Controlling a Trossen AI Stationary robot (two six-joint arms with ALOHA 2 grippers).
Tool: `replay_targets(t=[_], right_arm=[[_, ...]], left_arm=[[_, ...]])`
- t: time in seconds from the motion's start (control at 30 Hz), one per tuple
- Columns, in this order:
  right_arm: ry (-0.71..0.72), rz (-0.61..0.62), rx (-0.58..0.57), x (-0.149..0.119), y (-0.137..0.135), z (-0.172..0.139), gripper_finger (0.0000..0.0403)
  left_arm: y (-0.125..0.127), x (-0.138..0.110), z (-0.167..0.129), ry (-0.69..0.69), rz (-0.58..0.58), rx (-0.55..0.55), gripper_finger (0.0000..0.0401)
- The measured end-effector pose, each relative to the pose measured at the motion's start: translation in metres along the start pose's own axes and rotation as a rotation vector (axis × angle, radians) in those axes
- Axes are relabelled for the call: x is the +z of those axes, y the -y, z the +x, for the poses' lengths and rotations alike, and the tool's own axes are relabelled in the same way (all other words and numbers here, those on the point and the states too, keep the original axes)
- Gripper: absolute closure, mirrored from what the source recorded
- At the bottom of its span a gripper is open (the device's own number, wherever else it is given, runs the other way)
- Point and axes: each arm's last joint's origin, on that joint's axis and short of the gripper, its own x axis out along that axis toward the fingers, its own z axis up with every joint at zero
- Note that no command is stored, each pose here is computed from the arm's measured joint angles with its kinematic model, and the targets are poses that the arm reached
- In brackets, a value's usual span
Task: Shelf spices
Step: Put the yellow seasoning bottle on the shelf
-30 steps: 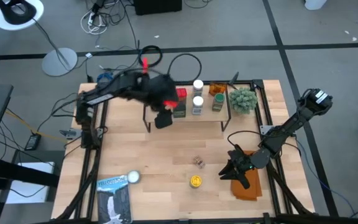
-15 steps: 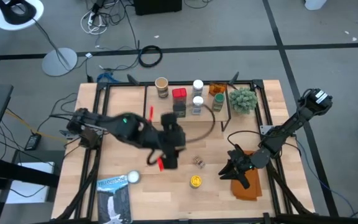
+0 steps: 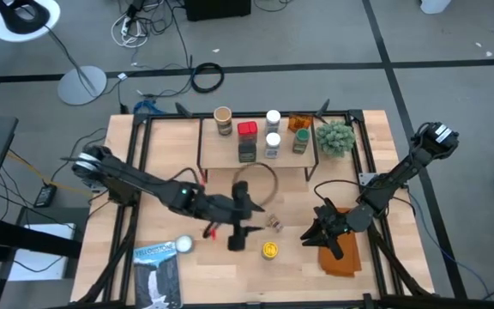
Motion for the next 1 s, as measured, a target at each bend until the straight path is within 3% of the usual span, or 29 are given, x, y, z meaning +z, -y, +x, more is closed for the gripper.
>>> replay_targets(t=[0.33,0.47,0.6,0.83,1.0], right_arm=[[0.014,-0.049,-0.014,0.003,0.002,0.001,0.0297],[0.024,-0.113,-0.105,0.018,-0.002,0.008,0.0310],[-0.063,-0.170,-0.239,0.038,-0.011,0.015,0.0335],[-0.148,-0.210,-0.387,0.091,-0.045,0.012,0.0386],[-0.227,-0.331,-0.458,0.119,-0.066,0.030,0.0399]], left_arm=[[-0.028,-0.083,-0.061,0.252,-0.073,-0.076,0.0160],[-0.036,-0.110,-0.078,0.292,-0.079,-0.083,0.0160],[-0.041,-0.132,-0.082,0.296,-0.068,-0.065,0.0160],[-0.043,-0.147,-0.082,0.280,-0.063,-0.059,0.0160],[-0.044,-0.150,-0.083,0.300,-0.071,-0.061,0.0160]])
